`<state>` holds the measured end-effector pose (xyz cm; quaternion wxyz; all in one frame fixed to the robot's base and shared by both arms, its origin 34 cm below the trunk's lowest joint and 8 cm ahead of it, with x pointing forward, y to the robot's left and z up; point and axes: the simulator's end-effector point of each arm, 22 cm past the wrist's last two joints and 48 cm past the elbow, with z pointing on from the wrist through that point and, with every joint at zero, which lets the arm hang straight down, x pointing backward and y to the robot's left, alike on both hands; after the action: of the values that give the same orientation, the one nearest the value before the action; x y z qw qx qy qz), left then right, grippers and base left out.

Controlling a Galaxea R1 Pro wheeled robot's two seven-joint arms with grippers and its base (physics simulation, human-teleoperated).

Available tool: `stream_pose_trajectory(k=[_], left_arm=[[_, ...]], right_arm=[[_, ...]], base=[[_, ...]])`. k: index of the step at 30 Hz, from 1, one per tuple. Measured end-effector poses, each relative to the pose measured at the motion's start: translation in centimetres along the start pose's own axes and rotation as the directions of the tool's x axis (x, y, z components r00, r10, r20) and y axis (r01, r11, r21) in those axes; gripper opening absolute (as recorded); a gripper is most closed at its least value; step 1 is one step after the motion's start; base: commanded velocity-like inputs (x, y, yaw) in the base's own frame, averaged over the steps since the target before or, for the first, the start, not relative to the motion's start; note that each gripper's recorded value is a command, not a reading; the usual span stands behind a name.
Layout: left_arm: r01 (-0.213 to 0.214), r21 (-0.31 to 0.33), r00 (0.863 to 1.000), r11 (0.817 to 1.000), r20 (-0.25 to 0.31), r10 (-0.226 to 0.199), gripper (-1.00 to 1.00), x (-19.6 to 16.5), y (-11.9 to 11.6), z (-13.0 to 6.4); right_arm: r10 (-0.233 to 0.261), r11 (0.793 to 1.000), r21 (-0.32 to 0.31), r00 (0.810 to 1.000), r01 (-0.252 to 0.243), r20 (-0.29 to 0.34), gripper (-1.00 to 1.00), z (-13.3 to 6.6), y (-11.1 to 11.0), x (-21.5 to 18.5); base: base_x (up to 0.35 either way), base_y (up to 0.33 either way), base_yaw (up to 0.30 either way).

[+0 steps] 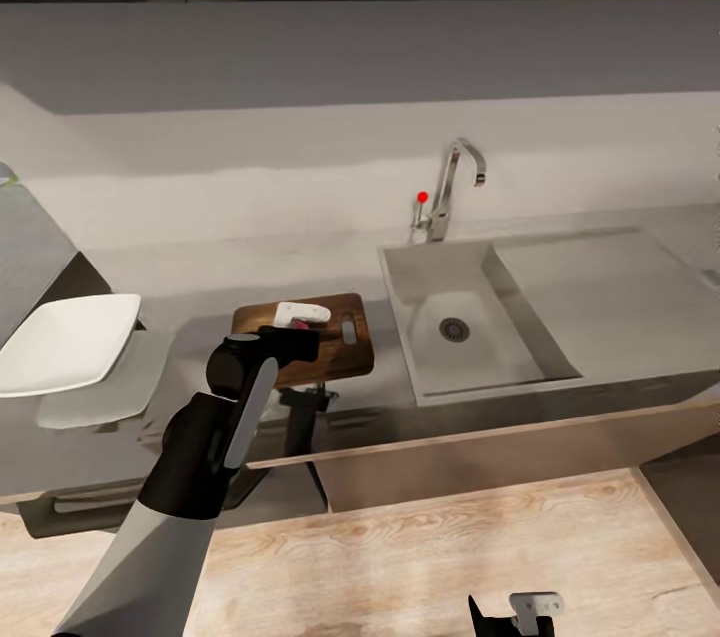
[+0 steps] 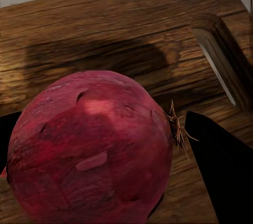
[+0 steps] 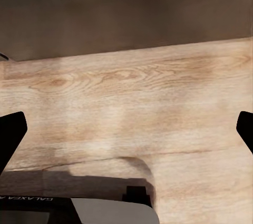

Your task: In the kitchen, take the Vidalia onion out of the sink, dice it on the chopping board with the paring knife, put the diced onion into the bowl on the countertop, then place both the paring knife and the chopping board into the sink.

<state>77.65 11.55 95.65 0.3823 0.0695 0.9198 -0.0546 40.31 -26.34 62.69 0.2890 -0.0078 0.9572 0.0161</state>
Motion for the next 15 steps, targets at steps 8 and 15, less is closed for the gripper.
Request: stream_pose_trajectory(k=[8, 15], left_arm=[[-0.001, 0.000, 1.000, 1.000, 0.005, 0.001, -1.00, -0.22, -0.01, -0.19], [-0.001, -0.001, 1.000, 1.000, 0.006, 0.001, -1.00, -0.25, 0.03, -0.20]], right_arm=[[0.000, 1.000, 0.002, 1.000, 0.000, 0.004, 1.00, -0.02, -0.06, -0.16], [0.000, 1.000, 0.001, 1.000, 0.000, 0.004, 1.00, -0.01, -0.03, -0.17]], base=[[0.000, 0.000, -0.008], [0.000, 0.000, 0.000]])
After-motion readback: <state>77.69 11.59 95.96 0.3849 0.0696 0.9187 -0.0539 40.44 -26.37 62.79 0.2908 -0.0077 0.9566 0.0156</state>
